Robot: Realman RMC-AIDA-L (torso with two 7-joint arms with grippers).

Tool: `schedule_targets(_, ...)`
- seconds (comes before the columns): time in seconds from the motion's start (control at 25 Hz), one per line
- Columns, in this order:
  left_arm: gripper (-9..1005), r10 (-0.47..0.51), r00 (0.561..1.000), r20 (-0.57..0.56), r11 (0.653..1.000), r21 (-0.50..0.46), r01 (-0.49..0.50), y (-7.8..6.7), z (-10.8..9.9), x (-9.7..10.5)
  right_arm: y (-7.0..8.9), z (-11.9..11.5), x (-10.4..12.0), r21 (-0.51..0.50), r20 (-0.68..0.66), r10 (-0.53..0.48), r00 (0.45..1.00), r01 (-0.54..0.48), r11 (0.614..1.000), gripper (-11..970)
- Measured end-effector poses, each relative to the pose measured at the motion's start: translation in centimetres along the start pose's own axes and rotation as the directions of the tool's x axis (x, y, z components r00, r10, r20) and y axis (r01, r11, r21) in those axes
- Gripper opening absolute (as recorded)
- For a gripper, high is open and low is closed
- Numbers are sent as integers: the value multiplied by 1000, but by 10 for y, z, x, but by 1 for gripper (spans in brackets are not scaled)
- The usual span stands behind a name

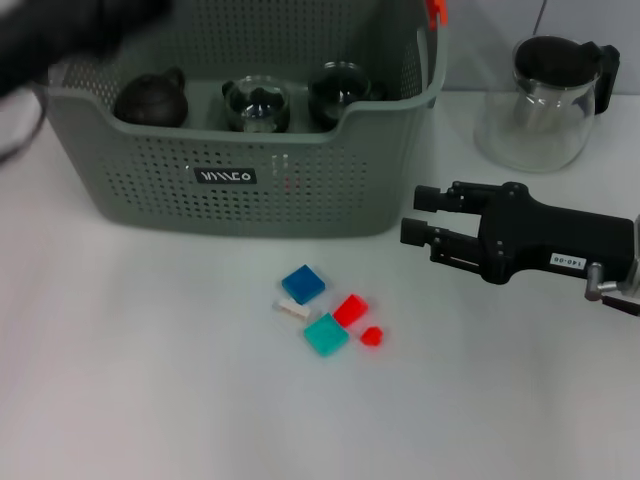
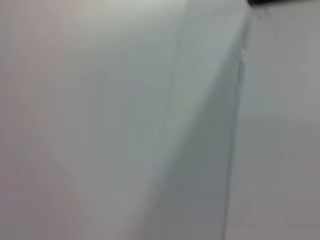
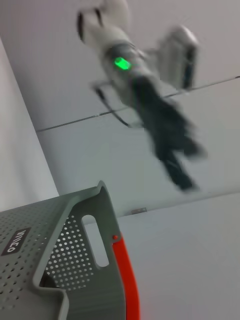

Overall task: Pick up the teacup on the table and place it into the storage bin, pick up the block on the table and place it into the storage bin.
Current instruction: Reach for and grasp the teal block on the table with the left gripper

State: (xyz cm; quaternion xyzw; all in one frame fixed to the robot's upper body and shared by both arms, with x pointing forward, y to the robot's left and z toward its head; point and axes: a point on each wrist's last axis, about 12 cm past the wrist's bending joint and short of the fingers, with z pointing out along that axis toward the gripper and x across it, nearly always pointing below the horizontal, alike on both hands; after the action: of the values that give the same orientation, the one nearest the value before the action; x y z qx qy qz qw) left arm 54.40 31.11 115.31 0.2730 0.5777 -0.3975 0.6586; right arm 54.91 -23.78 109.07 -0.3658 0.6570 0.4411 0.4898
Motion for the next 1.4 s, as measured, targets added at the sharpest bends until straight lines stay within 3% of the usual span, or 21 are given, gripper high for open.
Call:
schedule_targets(0.04,829,0,1000,0,1000,0,0,0,0,0,0,0,0,0,0,0,1000,0,1000,518)
schedule_targets(0.16,828,41,995,-86,998,43,-37,-18,-18,21,0,0,0,3,-1,1,1000,-1,1000,518)
schedule_targets(0.24,827,38,980,-194,997,78,-23,-33,-27,43,0,-1,1,7,-2,3,1000,-3,1000,518)
schedule_targets(0.48,825,58,908,-415,982,187,23,-59,-16,93,0,0,1,6,-1,4,1000,-4,1000,517)
schedule_targets(0.68,823,48,858,-512,974,215,74,-65,7,121,0,-1,1,2,0,5,1000,-5,1000,517)
schedule_targets(0.84,750,70,813,-579,977,204,61,-67,20,138,0,-1,1,1,0,5,1000,-5,1000,518)
schedule_targets(1.2,714,42,806,-590,991,124,39,-63,26,150,0,0,0,2,-1,4,1000,-4,1000,517)
schedule_targets(1.4,710,59,799,-598,992,127,22,-63,32,155,-1,1,-1,0,0,1,1000,-1,1000,517)
